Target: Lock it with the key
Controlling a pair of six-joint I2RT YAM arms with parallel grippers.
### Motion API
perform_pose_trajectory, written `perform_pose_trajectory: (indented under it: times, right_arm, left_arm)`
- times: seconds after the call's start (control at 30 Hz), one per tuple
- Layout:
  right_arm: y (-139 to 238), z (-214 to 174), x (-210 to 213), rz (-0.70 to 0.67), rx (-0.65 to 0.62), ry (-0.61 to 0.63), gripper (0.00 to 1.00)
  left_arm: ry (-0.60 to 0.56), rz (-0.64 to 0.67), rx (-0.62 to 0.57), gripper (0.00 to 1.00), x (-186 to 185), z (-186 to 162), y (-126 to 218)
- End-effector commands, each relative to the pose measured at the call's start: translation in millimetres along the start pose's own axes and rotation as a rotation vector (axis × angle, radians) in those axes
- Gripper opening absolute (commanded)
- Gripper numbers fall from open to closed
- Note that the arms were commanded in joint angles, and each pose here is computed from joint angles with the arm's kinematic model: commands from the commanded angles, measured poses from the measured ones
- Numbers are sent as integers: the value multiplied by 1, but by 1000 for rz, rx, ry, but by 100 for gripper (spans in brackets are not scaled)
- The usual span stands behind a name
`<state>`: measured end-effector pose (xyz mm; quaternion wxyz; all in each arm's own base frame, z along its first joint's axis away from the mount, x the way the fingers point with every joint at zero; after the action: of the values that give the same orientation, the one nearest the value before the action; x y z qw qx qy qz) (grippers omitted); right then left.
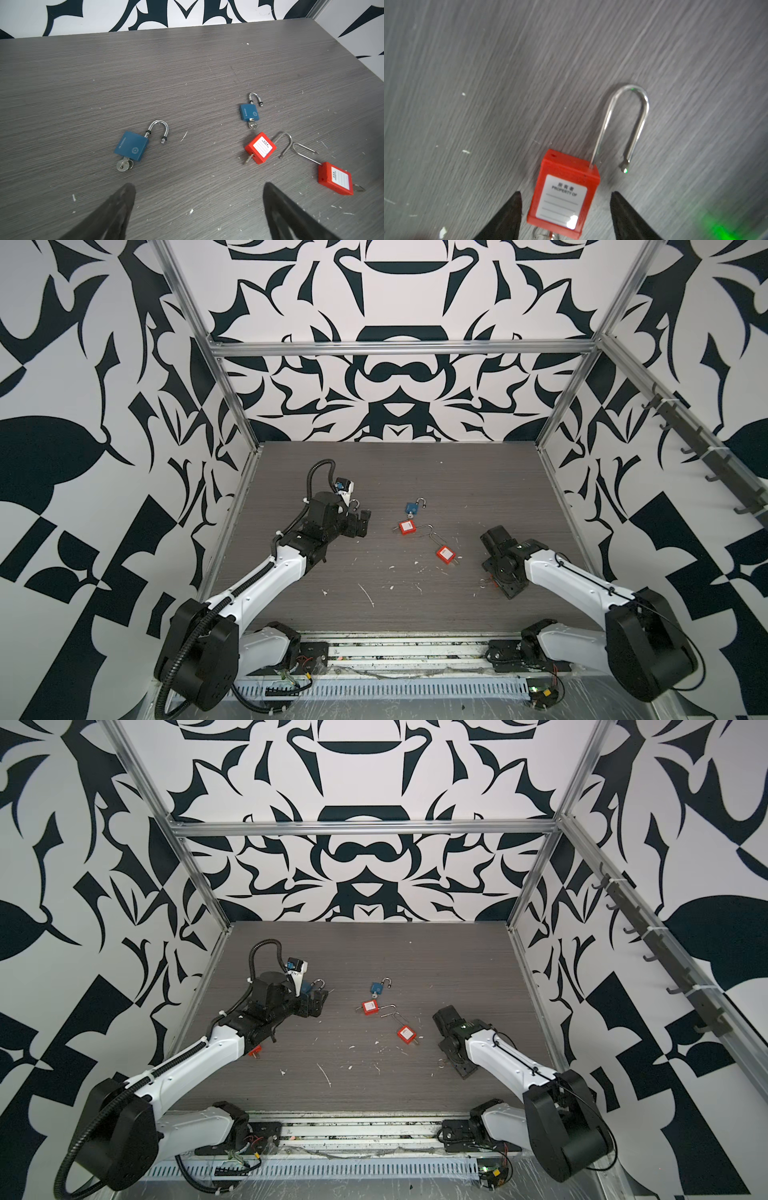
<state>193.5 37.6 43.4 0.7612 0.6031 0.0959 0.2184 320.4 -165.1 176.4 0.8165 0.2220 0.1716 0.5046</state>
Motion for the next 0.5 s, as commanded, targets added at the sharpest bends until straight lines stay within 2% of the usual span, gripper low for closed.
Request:
perform_pose_trajectory:
  times: [0.0,0.17,0.47]
  right_arm:
    - [11,12,21,33,-64,84,68]
    - [9,16,41,7,-81,261,60]
    - [16,19,81,70,-97,585,58]
  left_arm:
    - [-14,10,-23,98,0,16,6]
    - [-23,8,-26,98,-1,19,6]
    - [-36,-2,-31,98,-3,23,9]
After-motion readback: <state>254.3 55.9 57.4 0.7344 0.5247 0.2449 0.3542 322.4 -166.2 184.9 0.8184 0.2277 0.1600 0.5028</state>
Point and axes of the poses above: each gripper's point midway between its finger pads, its own y axis back along the fingers, its own x axis along the line the jaws close on, z = x × y, the point moved 2 cm from there along y, back along the fingers, and after that the axes turned 5 degrees about -y, right-handed, at the moved point
